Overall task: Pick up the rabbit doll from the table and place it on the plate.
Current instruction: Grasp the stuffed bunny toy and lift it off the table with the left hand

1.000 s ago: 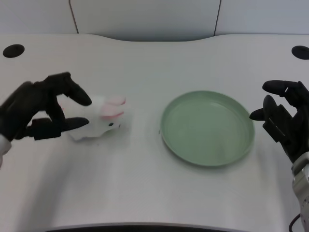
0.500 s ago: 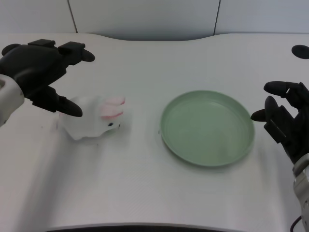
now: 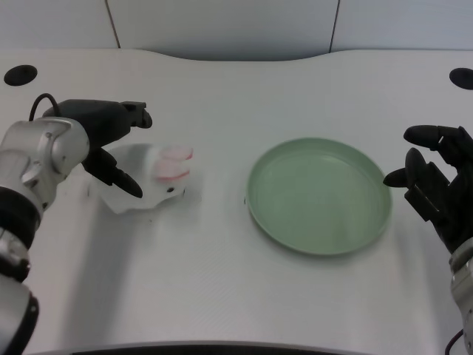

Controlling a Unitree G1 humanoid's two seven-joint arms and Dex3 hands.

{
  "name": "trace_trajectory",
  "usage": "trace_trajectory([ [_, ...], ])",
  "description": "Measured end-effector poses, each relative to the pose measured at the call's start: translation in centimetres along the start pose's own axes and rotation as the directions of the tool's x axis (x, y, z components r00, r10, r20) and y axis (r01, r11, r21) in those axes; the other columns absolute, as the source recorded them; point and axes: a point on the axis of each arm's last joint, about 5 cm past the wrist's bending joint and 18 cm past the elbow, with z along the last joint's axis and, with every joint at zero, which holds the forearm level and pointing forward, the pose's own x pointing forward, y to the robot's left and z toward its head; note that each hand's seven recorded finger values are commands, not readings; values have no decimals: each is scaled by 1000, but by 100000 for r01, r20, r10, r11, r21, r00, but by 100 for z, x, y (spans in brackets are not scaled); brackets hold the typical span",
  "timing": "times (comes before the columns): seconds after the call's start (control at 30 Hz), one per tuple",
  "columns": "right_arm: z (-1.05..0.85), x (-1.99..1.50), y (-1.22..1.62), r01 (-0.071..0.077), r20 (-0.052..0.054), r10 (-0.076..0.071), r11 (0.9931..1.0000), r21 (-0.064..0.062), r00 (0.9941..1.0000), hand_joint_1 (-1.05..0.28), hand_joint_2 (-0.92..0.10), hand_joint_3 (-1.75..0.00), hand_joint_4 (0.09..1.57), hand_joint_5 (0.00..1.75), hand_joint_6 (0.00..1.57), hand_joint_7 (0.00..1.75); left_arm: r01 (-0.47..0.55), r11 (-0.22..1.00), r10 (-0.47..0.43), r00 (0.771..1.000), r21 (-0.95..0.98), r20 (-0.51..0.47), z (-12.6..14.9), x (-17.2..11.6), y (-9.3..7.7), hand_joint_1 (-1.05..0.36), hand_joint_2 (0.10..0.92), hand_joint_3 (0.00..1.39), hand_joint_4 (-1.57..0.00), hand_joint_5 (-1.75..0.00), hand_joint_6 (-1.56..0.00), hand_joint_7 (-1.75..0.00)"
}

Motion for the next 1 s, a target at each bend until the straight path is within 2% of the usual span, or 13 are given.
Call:
trace_trajectory([
  [0.1,5,1,-13,161,-199,-162,99998,-548,100000,-272,-921,-639,325,1687,301,1455,3374,99887,-3357,99942,3343,-572,114,65,-58,-960,766,0,1,-611,1,-647],
  [0.17,9,2,-28,211,-200,-212,99998,-594,100000,-273,-921,-605,352,1682,302,1447,4167,99798,-4129,99911,4804,-893,173,91,-62,-875,718,5,1,-570,1,-630],
  [0.23,4,4,-54,500,-671,-503,99997,-519,99996,-278,-921,-583,374,1670,311,1439,5299,99699,-5185,99842,5667,-2144,219,113,-57,-812,687,7,1,-536,-1,-625],
  [0.3,-9,10,-79,1486,-1562,-1486,99989,-20,99977,-275,-921,-577,383,1663,315,1433,6324,99646,-6176,99770,5543,-2790,254,128,-64,-797,673,5,1,-521,1,-632],
  [0.37,-9,12,-87,1771,-1597,-1764,99984,378,99972,-275,-921,-577,384,1662,316,1431,7209,99594,-7029,99693,5398,-3448,258,133,-76,-795,671,5,1,-517,1,-634],
  [0.5,-3,29,-88,1704,-1576,-1692,99982,810,99973,-258,-921,-596,372,1654,315,1427,8523,99526,-8241,99485,4685,-5906,253,137,-90,-736,648,8,1,-478,0,-656],
  [0.6,1,46,-79,1704,-1700,-1697,99985,386,99971,-258,-921,-602,374,1658,322,1426,9972,99402,-9582,99199,4461,-8228,271,148,-114,-676,657,11,1,-455,-1,-656],
  [0.7,-10,55,-81,2004,-2477,-1989,99978,580,99950,-260,-921,-609,369,1667,322,1426,11401,98763,-10291,98928,10763,-10360,299,157,-112,-661,696,21,1,-419,1,-608],
  [0.87,-12,62,-79,2015,-2686,-2003,99979,421,99944,-260,-921,-623,348,1664,302,1415,10509,96879,-8163,99042,22449,-11139,343,163,-25,-706,736,19,1,-395,1,-531],
  [1.0,-10,68,-76,2067,-2553,-2060,99978,238,99946,-260,-921,-635,351,1663,297,1411,10196,95137,-7125,99088,29067,-11436,348,165,-41,-729,738,13,1,-396,1,-516],
])
